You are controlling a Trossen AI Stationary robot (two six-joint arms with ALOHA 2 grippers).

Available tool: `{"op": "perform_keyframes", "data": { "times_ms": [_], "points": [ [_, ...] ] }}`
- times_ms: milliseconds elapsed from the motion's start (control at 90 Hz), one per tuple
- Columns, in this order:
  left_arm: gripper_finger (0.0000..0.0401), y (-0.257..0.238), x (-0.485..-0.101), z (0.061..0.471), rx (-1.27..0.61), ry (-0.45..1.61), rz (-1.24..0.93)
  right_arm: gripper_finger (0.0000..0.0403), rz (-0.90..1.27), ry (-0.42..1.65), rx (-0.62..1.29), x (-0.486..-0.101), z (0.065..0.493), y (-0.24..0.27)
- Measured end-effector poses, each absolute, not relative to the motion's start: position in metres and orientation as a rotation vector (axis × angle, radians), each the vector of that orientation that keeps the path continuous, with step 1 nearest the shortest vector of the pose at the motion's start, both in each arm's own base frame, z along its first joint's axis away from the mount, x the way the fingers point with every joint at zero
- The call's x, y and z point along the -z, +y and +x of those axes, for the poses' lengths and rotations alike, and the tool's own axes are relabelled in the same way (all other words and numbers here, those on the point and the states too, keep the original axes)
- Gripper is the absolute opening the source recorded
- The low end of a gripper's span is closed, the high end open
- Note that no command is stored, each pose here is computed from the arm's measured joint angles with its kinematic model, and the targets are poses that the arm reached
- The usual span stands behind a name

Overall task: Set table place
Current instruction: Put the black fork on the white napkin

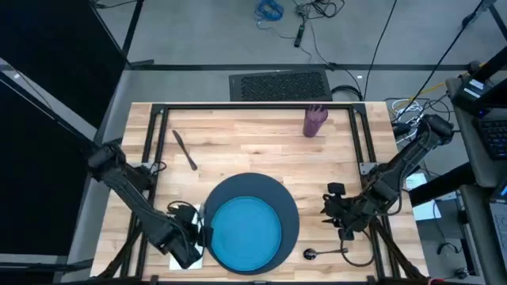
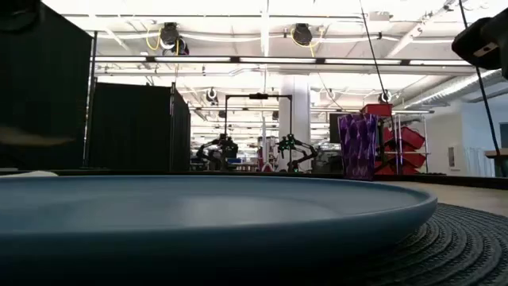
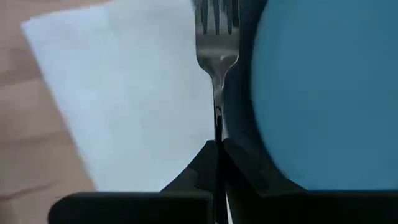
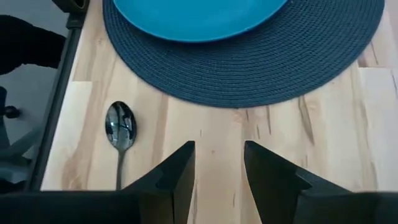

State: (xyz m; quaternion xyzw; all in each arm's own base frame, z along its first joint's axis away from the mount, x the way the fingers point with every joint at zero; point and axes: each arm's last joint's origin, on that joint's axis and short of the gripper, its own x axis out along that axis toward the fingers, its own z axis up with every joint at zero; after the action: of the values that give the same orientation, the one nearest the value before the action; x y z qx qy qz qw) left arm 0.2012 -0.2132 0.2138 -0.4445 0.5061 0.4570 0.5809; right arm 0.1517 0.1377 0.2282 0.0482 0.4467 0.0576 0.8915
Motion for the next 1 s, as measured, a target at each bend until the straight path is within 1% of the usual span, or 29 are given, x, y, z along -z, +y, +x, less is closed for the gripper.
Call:
{"op": "perform_keyframes", "data": {
  "times_ms": [56, 233, 378, 644, 1000],
  "points": [
    [0.0000, -0.214, -0.210, 0.198, -1.107, 1.232, -1.017, 0.0125, 0.108, 0.921, -0.121, -0.229, 0.152, 0.138],
    [0.0000, -0.218, -0.210, 0.188, -1.140, 1.306, -0.980, 0.0125, 0.118, 0.908, -0.127, -0.230, 0.153, 0.139],
    [0.0000, -0.219, -0.207, 0.189, -1.156, 1.310, -0.980, 0.0125, 0.112, 0.899, -0.126, -0.230, 0.154, 0.139],
    [0.0000, -0.220, -0.185, 0.196, -1.259, 1.311, -0.888, 0.0125, 0.094, 0.888, -0.116, -0.230, 0.155, 0.137],
    [0.0000, -0.229, -0.163, 0.208, -1.235, 1.313, -0.919, 0.0125, 0.093, 0.886, -0.118, -0.230, 0.155, 0.138]
  ]
}}
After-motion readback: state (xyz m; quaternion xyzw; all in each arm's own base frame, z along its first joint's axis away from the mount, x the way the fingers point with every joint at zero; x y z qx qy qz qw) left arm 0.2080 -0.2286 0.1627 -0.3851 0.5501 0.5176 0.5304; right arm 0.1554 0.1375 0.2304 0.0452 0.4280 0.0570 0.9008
